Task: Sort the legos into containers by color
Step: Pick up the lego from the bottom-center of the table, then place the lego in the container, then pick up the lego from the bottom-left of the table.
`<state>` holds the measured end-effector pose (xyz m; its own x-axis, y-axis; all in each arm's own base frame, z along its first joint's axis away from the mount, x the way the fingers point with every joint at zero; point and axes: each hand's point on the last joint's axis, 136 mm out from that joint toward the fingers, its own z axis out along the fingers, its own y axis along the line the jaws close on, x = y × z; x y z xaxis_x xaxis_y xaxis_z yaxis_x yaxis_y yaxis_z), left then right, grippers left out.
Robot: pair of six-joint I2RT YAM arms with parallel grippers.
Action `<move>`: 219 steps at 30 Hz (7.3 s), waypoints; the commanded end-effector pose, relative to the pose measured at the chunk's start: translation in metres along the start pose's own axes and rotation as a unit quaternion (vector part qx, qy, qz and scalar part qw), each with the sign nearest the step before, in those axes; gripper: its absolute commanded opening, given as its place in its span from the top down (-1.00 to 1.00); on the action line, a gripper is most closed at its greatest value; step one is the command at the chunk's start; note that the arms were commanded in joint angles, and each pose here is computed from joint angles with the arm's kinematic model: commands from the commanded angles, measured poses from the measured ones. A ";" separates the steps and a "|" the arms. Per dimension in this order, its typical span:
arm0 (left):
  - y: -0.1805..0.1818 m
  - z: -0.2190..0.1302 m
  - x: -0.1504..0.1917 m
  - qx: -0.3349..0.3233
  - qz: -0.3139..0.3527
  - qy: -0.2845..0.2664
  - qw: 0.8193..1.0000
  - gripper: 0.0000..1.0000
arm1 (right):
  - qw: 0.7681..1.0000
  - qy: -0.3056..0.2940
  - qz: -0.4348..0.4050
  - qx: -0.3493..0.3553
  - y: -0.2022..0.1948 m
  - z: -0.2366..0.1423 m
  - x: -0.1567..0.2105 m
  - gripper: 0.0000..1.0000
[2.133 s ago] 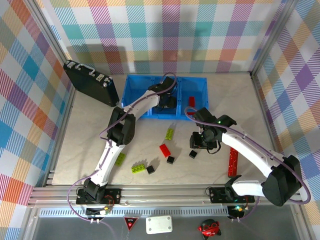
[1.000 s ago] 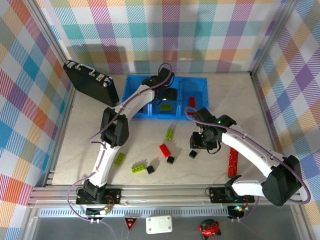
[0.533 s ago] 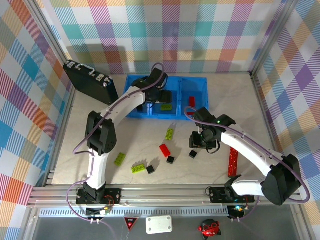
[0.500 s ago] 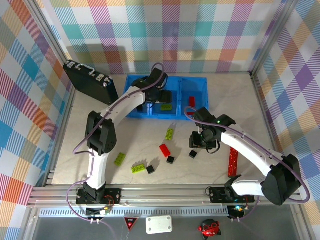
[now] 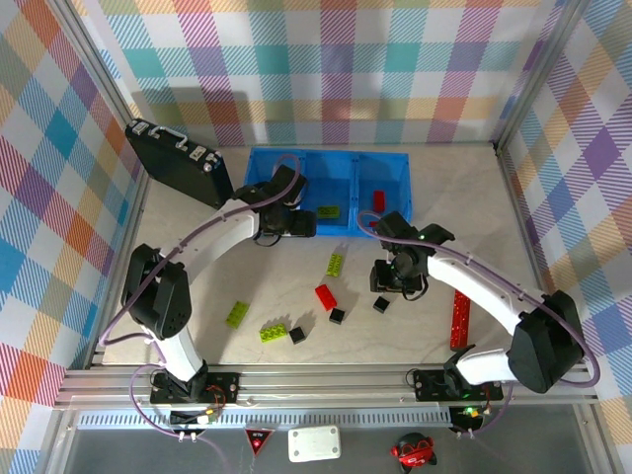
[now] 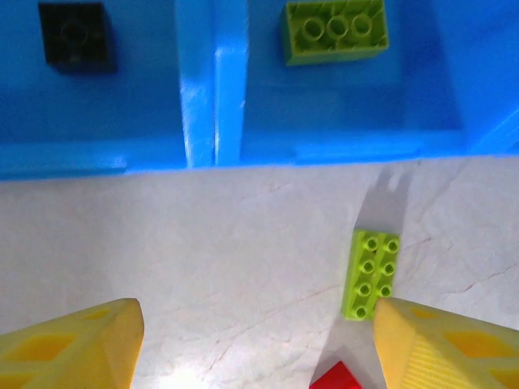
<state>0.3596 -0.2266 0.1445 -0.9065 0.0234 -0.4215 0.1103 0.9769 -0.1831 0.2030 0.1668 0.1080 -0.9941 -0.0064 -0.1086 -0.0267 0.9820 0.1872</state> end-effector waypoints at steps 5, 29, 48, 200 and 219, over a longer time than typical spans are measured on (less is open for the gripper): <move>0.009 -0.013 0.037 -0.007 -0.015 0.011 1.000 -0.49 | 1.000 0.020 0.000 -0.010 0.008 0.012 0.003 0.10; 0.089 -0.032 0.150 -0.060 -0.113 0.035 0.991 -0.50 | 0.992 0.065 -0.107 -0.010 0.102 0.044 -0.013 0.11; 0.097 -0.064 0.161 -0.036 -0.139 0.008 0.990 -0.51 | 0.980 0.113 -0.160 0.039 0.130 0.091 -0.013 0.12; 0.106 -0.061 0.168 -0.061 -0.143 0.015 0.988 -0.52 | 0.996 -0.081 -0.033 -0.035 0.021 -0.027 -0.253 0.14; 0.094 -0.042 0.154 -0.062 -0.107 0.029 0.992 -0.52 | 0.994 -0.079 -0.067 -0.025 0.052 -0.051 -0.165 0.14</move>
<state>0.2031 -0.1164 0.0902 -0.9344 -0.1844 -0.3049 -0.1511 0.9800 -0.1297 0.3698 0.2115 0.1806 -0.9533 -0.1201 -0.2772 -0.1834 0.9593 0.2149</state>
